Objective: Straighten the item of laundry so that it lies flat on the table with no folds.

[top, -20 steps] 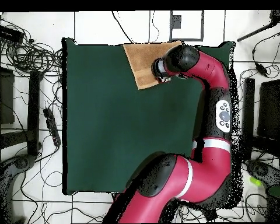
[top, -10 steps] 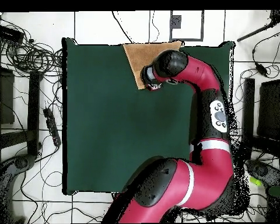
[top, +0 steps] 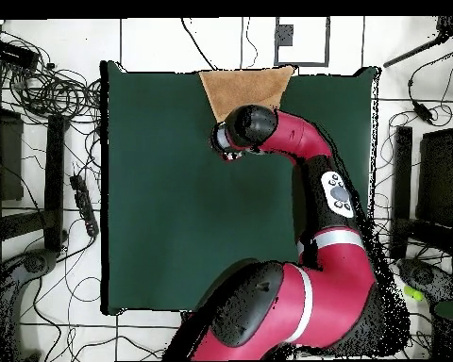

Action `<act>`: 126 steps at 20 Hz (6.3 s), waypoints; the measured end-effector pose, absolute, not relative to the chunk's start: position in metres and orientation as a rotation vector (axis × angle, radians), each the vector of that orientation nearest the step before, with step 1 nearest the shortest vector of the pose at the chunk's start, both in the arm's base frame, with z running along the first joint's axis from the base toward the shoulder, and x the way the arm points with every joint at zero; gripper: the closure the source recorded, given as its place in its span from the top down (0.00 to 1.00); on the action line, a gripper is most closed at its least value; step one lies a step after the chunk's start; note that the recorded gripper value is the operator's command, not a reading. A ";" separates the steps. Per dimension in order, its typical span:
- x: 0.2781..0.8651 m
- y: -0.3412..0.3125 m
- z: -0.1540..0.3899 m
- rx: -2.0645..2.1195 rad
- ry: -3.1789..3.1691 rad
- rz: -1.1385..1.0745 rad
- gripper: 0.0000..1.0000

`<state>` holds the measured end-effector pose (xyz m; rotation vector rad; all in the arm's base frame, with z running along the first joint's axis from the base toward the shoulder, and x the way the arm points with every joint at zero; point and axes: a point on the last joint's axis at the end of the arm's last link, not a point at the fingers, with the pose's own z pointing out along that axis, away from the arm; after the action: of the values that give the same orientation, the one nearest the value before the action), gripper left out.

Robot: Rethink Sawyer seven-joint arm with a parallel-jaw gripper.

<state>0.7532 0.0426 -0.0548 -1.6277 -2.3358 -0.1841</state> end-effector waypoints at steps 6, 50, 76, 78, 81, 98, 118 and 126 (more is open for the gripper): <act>0.768 0.026 -0.058 -1.599 -2.256 -0.135 0.00; 0.777 -0.138 -0.115 -1.355 -1.750 -0.714 0.00; 0.781 -0.142 -0.123 -1.358 -1.687 -0.835 0.00; 0.782 -0.141 -0.123 -1.358 -1.689 -0.831 0.00; 0.784 -0.140 -0.120 -1.361 -1.710 -0.800 0.00; 0.808 -0.120 -0.104 -1.382 -1.830 -0.590 1.00; 0.810 -0.121 -0.105 -1.390 -1.827 -0.613 0.00; 0.810 -0.121 -0.105 -1.392 -1.827 -0.616 0.00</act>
<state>0.8105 -0.1208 -0.1050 -1.3917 -1.8274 -0.6162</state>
